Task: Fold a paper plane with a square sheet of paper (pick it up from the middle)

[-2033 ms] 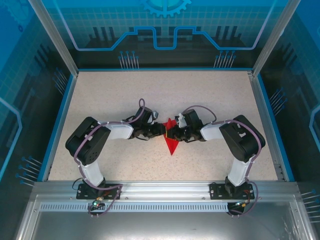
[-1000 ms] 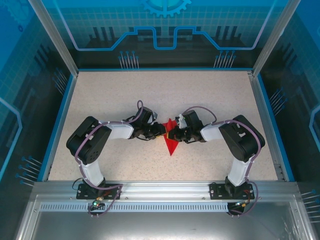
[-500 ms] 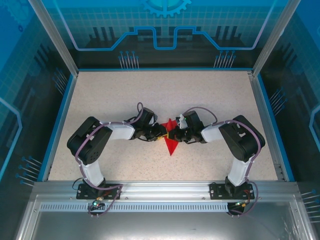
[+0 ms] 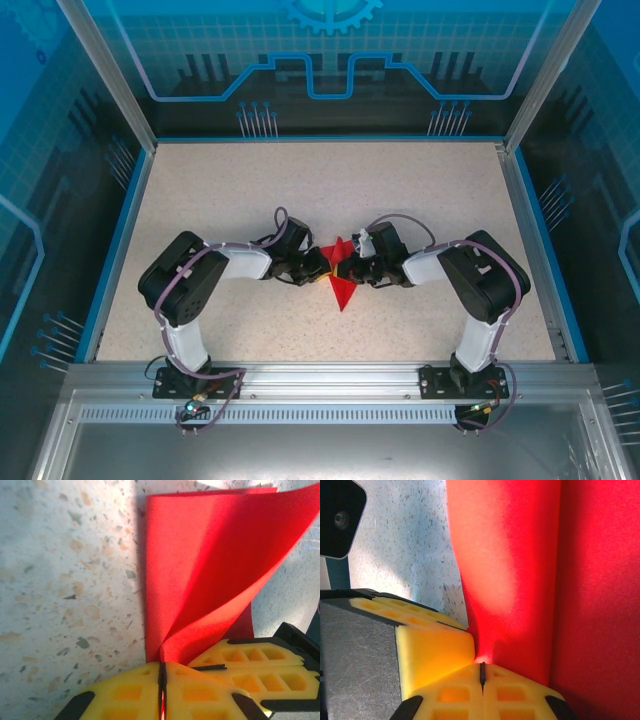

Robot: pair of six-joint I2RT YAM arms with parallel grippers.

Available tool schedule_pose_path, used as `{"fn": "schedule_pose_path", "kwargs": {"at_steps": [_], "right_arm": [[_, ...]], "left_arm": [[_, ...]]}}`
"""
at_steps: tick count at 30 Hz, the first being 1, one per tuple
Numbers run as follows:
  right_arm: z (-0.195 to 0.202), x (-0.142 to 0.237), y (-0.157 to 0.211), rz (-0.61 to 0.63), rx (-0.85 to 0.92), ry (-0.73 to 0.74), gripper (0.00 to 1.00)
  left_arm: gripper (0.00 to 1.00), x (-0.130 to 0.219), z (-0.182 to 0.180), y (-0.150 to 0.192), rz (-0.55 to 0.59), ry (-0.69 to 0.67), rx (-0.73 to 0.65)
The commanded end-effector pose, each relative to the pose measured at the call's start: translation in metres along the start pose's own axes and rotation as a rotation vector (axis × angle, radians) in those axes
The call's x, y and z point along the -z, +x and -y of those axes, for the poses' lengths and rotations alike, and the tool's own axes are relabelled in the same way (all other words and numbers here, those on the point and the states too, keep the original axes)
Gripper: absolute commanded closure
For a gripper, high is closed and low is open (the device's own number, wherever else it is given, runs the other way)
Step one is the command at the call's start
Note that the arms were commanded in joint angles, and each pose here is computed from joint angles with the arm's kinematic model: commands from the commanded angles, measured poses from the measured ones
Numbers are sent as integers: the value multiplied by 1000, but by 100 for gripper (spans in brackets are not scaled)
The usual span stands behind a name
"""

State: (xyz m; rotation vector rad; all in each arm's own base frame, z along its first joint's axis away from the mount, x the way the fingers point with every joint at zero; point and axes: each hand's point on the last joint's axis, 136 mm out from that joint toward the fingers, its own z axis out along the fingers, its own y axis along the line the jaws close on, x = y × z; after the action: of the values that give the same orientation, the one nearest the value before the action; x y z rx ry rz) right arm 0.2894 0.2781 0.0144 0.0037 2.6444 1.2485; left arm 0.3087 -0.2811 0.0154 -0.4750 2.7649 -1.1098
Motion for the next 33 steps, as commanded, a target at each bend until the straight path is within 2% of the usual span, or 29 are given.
{"fn": "schedule_pose_path", "kwargs": {"at_steps": [1,8,13,17,33], "right_arm": [[27,0,21,-56,-67,76,100],[17,5,16,-42,-46,61,100],[6,16,10,-17,-15,53,100],[0,28,8,4,13,58,94],[6,35,39,-67,2,86,98]], "left_arm": [[94,-3,-6,0,-5,-43,-10],[100,0,-8,-1,4,-62,-23],[100,0,-17,-2,9,-92,-33],[100,-1,-24,0,4,-109,-35],[100,-3,-44,1,-5,-143,-32]]}}
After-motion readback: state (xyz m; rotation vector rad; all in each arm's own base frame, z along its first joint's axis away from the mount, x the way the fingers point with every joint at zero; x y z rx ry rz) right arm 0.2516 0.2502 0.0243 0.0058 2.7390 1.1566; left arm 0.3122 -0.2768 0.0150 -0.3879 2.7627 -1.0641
